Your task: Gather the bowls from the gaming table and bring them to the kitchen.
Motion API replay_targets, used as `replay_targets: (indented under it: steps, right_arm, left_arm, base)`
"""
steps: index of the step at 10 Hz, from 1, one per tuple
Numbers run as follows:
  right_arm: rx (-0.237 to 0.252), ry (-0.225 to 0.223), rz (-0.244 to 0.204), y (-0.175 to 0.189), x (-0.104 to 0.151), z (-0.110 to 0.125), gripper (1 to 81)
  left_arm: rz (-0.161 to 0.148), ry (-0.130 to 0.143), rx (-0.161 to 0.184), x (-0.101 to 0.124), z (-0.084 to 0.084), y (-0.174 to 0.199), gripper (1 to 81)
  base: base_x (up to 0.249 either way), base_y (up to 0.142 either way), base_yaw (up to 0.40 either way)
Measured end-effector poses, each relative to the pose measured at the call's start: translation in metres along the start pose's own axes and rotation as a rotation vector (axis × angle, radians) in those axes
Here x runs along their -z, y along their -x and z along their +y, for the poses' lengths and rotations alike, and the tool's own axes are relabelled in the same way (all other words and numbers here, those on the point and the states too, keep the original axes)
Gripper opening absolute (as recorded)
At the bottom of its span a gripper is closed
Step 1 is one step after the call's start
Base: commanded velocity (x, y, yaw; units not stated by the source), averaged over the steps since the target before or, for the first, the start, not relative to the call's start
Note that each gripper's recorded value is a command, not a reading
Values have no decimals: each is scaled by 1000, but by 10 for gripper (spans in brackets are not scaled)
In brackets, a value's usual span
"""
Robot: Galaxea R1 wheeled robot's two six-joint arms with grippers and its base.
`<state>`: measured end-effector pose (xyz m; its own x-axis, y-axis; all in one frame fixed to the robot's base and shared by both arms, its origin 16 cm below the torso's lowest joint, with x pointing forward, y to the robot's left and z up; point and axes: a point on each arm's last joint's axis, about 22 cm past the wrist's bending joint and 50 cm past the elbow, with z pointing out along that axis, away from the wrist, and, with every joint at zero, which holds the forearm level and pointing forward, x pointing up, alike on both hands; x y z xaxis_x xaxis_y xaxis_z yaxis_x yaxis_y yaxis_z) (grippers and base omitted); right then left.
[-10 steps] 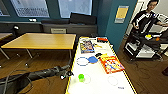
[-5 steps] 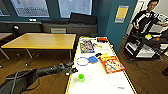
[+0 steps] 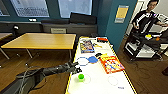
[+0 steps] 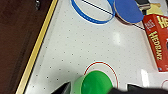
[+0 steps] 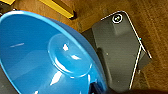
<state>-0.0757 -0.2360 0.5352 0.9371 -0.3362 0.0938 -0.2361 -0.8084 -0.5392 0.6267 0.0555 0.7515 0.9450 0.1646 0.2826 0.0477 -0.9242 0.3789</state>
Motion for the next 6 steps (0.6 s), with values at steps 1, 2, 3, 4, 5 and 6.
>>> replay_targets:
  steps: [1,2,3,4,5,6]
  right_arm:
    - [1,-1,0,-1,-1,-1,10]
    - [2,-2,-2,-2,-2,-1,10]
    - [3,-6,-4,-3,-4,-4,10]
    - [2,-10,-5,-3,-6,-6,10]
    - [2,-11,-5,-4,-7,-7,10]
    - [3,-11,-3,-5,-7,-7,10]
  left_arm:
    - [-1,-25,9,-3,-6,-1,811]
    - [1,-36,16,-6,-6,-3,811]
    - [4,-46,23,-10,-5,-5,811]
    - [3,-62,27,-12,-6,-5,811]
    - [-2,-80,29,-15,-4,-4,811]
    - [-5,-88,29,-19,1,-2,811]
  base:
    - [0,0,0]
    - [0,0,0]
    - [0,0,0]
    - [0,0,0]
    - [0,0,0]
    - [0,0,0]
